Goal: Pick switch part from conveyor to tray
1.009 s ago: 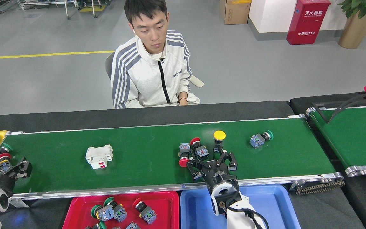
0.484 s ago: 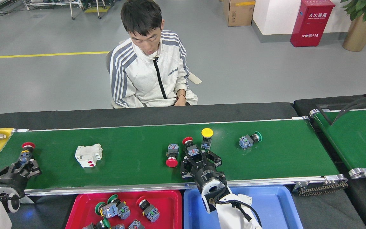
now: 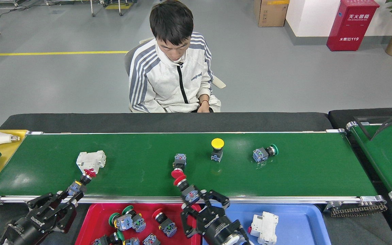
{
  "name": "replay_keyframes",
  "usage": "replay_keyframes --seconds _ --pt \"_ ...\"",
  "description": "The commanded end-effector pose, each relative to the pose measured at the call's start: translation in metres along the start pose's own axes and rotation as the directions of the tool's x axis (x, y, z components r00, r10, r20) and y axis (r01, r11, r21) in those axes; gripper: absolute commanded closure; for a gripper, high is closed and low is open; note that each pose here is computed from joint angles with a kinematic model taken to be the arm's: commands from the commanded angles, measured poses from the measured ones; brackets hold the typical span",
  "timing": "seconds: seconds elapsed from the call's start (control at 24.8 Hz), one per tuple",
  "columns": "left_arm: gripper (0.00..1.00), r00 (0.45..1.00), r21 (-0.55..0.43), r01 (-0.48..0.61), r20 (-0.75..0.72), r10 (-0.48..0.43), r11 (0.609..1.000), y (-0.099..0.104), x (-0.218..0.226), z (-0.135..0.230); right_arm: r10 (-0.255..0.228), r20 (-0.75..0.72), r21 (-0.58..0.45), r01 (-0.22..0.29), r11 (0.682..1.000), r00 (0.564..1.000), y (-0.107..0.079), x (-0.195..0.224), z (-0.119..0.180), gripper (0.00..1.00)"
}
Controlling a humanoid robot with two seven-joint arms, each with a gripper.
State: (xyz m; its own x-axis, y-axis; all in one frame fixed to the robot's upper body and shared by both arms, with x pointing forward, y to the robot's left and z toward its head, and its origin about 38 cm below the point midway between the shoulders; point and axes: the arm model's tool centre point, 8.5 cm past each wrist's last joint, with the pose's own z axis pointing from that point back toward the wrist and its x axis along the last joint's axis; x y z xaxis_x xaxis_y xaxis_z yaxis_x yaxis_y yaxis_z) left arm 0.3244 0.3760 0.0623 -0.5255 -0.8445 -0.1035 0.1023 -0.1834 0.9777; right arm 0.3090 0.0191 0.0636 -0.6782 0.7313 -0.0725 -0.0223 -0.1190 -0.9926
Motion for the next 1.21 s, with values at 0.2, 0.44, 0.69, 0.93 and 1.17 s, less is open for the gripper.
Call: replay_keyframes --seconds 0.2,0.44,0.69,0.93,1.17 --pt "0.00 1.000 0.060 -0.006 0.015 0.005 0.998 0.010 0.022 0.002 -0.015 -0.025 -0.050 0.013 0.999 1.000 -0.015 0.000 0.001 0.00" --pt "0.00 0.994 0.085 -0.044 -0.093 0.052 0.995 0.003 0.009 0.018 -0.160 -0.530 -0.182 0.072 0.981 0.832 0.006 -0.085 0.078 0.00" --pt "0.00 0.922 0.011 -0.038 -0.385 0.039 0.999 -0.018 -0.028 0.029 -0.161 -0.759 -0.155 0.065 0.986 0.631 0.046 -0.128 0.142 0.00" --pt "0.00 0.898 0.011 -0.014 -0.439 0.018 1.000 -0.002 -0.072 -0.004 -0.215 -0.748 -0.188 0.111 0.976 0.628 0.030 -0.132 0.101 0.00" --pt "0.00 0.868 -0.088 -0.091 -0.495 0.036 0.992 -0.009 -0.131 -0.039 -0.155 -0.666 -0.060 0.154 0.986 0.730 0.019 -0.142 0.005 0.00"
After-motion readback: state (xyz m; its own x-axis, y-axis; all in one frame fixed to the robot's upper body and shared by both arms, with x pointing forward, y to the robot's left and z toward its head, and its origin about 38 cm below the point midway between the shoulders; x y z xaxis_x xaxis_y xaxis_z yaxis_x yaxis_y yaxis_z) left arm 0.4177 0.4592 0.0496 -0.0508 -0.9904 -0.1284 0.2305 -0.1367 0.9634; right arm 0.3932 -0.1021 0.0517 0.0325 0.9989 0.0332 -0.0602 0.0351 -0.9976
